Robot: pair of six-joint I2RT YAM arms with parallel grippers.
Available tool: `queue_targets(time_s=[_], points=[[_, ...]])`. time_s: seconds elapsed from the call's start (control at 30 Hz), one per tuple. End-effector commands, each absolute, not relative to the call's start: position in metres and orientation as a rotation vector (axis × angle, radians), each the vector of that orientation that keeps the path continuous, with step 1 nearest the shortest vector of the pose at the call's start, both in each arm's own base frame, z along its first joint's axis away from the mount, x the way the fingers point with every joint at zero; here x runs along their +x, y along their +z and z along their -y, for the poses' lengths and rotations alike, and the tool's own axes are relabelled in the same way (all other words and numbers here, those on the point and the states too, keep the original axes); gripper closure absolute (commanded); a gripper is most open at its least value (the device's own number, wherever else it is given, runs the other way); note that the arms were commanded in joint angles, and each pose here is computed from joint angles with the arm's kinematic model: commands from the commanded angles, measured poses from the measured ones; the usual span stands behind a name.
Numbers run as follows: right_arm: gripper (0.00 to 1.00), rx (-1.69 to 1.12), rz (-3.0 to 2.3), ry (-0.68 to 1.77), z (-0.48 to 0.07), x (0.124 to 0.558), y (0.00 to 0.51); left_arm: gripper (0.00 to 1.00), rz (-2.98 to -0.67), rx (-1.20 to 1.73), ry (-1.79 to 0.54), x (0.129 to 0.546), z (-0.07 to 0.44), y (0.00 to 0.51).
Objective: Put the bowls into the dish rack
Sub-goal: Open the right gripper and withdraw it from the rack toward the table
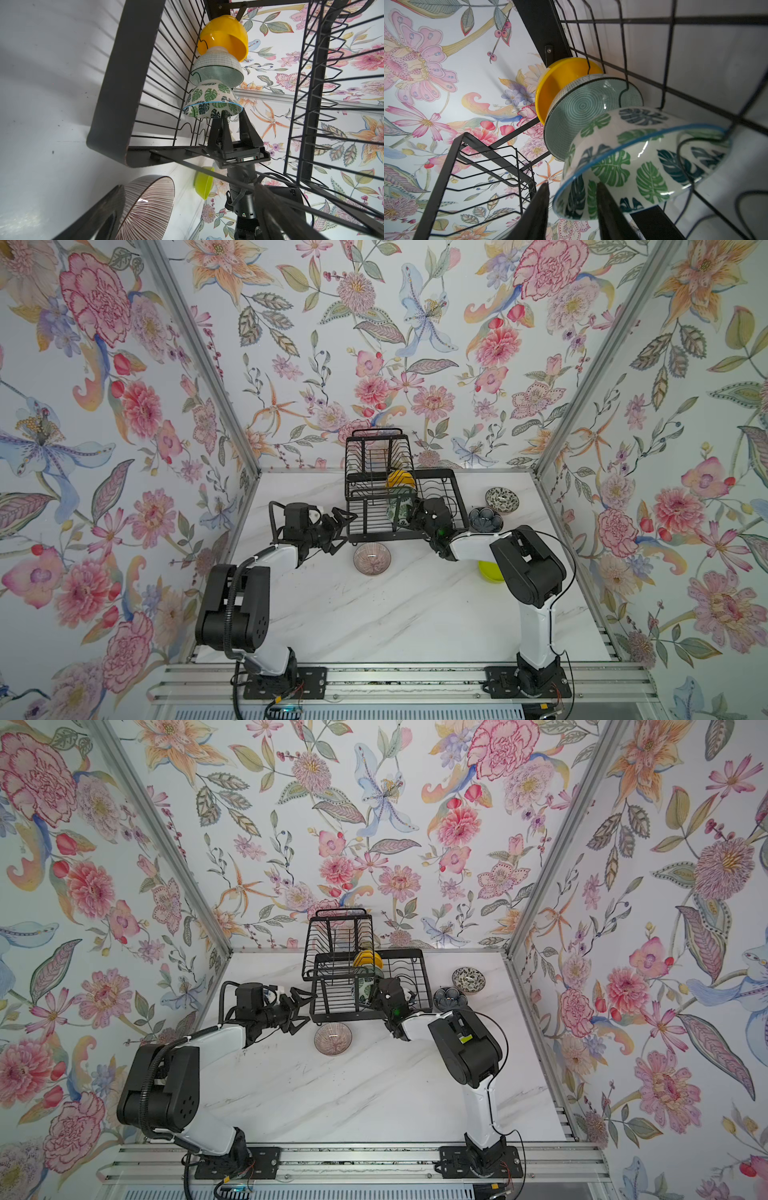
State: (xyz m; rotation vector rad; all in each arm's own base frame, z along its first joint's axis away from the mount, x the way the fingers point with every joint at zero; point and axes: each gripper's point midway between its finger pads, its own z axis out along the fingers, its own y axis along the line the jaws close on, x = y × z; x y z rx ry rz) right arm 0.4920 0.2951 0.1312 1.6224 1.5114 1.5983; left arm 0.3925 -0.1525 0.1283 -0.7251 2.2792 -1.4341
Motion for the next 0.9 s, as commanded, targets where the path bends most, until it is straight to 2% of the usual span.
queue_targets(time_s=[0.0, 0.47, 0.73, 0.87], points=[[0.57, 1.666, -1.437, 1.682, -0.289, 0.489, 0.154, 0.01, -2.273, -0.717, -1.449, 0.387, 0.156, 0.132], [0.3, 1.627, -1.435, 1.661, -0.269, 0.471, 0.172, 0.01, -2.235, -0.713, -1.448, 0.383, 0.154, 0.139], [0.22, 1.539, -1.543, 1.61, -0.258, 0.454, 0.174, 0.01, -2.251, -0.689, -1.42, 0.378, 0.151, 0.137], [0.16, 1.513, -1.568, 1.557, -0.235, 0.454, 0.174, 0.01, -2.263, -0.673, -1.391, 0.379, 0.147, 0.137]])
